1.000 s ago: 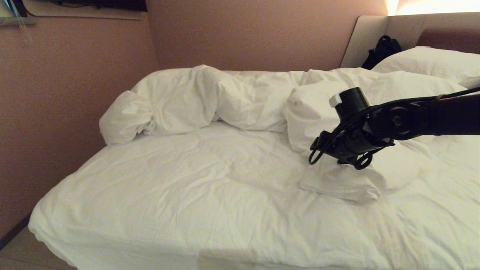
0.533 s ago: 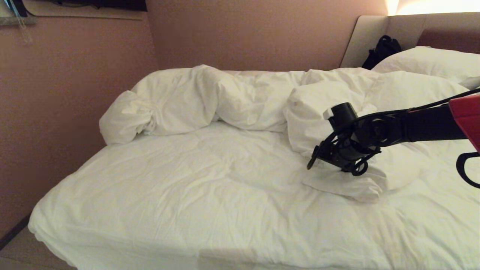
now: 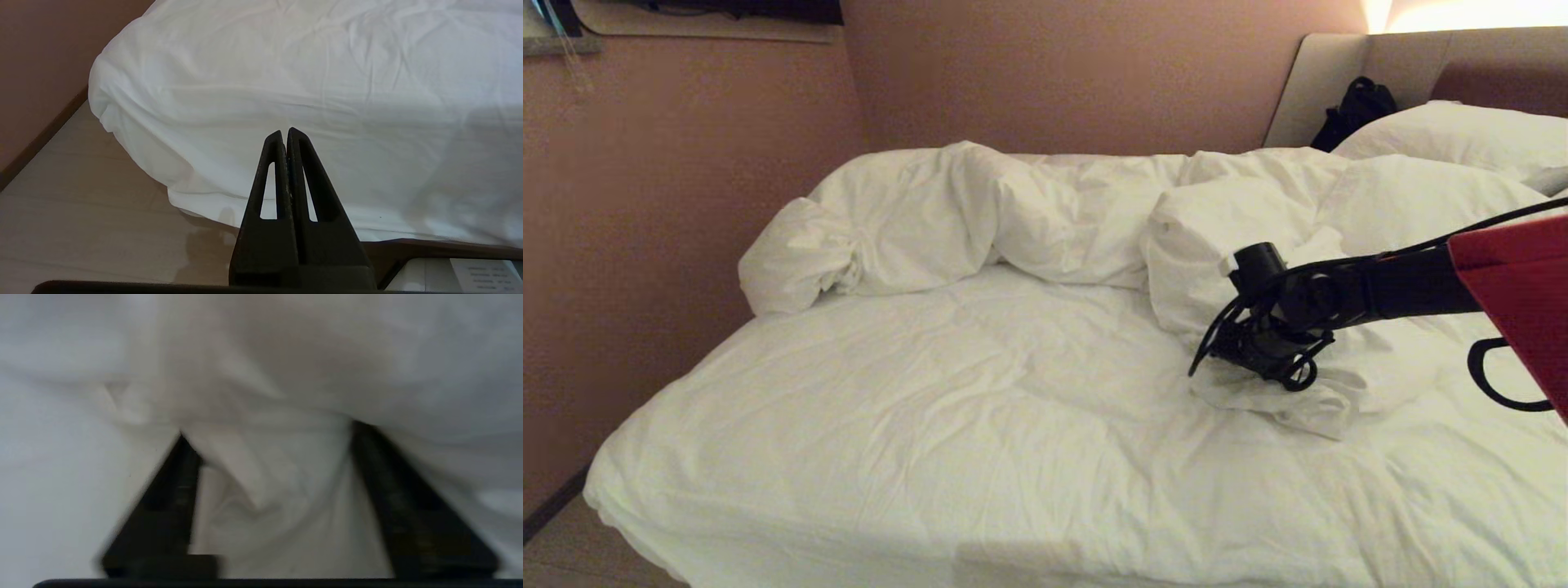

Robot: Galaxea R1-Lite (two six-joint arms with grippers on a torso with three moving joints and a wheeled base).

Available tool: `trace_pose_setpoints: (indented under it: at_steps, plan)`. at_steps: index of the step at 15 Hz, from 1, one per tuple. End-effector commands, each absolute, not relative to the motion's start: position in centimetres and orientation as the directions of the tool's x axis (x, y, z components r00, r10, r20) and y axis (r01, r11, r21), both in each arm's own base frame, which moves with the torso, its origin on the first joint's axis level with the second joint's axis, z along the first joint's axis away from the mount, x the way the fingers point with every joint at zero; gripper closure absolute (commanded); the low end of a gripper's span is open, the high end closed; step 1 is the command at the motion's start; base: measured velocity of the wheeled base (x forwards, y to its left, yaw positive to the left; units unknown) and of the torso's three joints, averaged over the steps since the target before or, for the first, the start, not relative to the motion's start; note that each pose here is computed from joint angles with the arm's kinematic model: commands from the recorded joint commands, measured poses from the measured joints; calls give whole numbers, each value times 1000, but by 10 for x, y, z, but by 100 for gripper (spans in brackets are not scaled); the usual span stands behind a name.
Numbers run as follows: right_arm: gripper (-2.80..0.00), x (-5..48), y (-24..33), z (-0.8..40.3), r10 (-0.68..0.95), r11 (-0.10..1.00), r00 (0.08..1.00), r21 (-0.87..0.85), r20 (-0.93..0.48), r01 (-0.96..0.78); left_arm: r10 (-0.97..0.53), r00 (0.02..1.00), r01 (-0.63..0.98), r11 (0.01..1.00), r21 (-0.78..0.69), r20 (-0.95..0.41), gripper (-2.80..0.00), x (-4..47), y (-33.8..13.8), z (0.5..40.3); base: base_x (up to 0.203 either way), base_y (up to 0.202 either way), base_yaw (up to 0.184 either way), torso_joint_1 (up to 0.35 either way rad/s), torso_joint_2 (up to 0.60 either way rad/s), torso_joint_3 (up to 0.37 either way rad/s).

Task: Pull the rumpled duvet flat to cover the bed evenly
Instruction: Hold the folded corner of the quilt, then flatten the corners of the folded blanket

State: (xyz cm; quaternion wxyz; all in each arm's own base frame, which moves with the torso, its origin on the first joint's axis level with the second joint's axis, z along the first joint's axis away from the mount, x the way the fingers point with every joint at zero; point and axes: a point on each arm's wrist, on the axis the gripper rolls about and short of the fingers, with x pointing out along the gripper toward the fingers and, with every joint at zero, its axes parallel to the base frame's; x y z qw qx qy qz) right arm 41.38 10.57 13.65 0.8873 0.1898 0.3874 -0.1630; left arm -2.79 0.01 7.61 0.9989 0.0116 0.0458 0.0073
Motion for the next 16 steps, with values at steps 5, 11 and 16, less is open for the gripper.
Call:
trace_pose_setpoints:
  at_steps: [5, 11, 16]
  plan:
    - [0, 407, 104, 151, -146, 860, 663, 237, -734, 452, 17, 996, -15, 1000, 24, -91, 0, -28, 0, 76, 0, 0, 0, 0, 0, 0]
    - [0, 362, 93, 220, -133, 854, 708, 282, -694, 437, 17, 996, -15, 1000, 24, -92, 0, -28, 0, 76, 0, 0, 0, 0, 0, 0]
    - [0, 308, 73, 280, -123, 845, 760, 334, -639, 418, 17, 996, -15, 1000, 24, -92, 0, -28, 0, 76, 0, 0, 0, 0, 0, 0]
